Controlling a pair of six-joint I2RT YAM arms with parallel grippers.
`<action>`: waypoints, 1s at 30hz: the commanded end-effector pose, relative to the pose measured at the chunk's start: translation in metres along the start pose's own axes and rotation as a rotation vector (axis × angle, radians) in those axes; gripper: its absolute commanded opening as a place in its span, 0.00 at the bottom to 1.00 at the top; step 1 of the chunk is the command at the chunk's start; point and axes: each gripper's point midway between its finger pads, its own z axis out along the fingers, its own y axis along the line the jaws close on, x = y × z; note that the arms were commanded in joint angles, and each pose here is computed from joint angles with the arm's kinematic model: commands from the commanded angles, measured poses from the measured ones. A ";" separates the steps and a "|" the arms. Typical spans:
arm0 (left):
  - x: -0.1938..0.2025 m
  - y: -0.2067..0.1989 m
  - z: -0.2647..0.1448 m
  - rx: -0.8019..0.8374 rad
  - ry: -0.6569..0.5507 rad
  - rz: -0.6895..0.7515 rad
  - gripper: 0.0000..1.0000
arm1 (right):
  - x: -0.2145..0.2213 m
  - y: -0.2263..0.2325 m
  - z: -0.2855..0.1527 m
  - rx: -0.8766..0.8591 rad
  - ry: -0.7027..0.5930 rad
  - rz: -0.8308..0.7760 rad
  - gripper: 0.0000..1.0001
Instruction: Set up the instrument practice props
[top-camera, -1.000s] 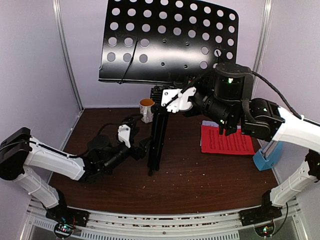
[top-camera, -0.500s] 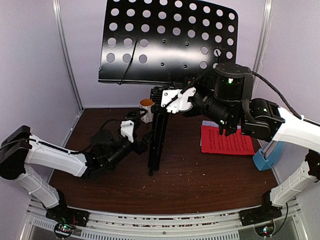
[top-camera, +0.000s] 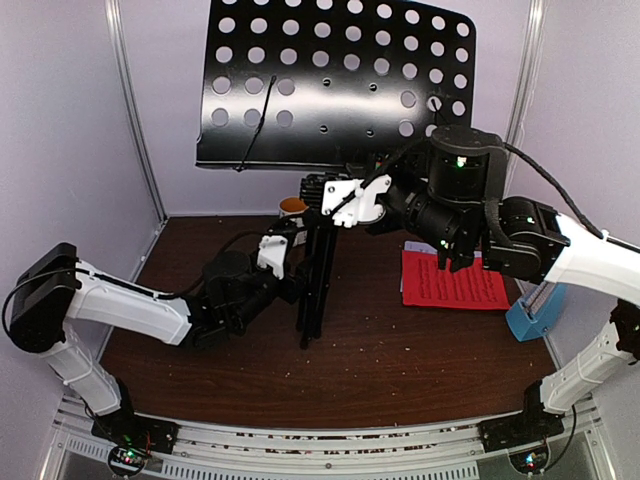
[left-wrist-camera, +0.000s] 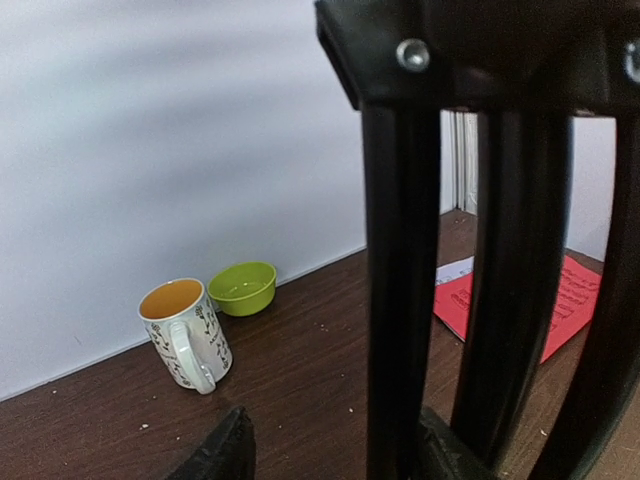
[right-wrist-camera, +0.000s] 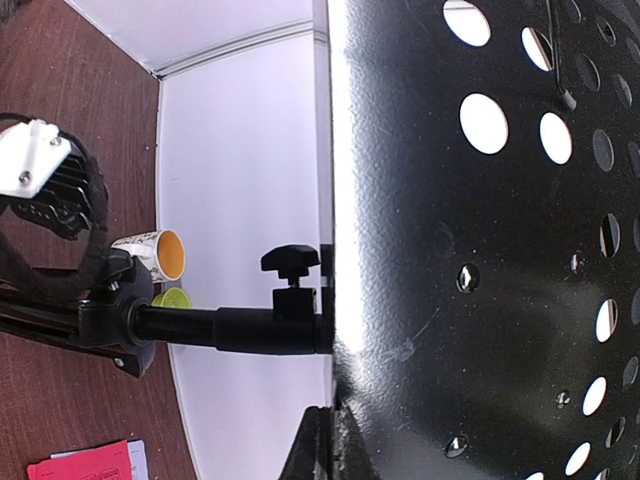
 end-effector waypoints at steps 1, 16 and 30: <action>0.002 -0.004 0.014 -0.017 0.022 0.021 0.53 | 0.000 -0.119 -0.045 0.317 -0.105 0.291 0.00; 0.011 -0.025 0.019 0.161 0.049 0.249 0.06 | -0.003 -0.139 -0.053 0.320 -0.128 0.261 0.00; 0.044 0.001 0.034 0.249 0.087 0.569 0.00 | -0.005 -0.161 -0.060 0.338 -0.150 0.246 0.00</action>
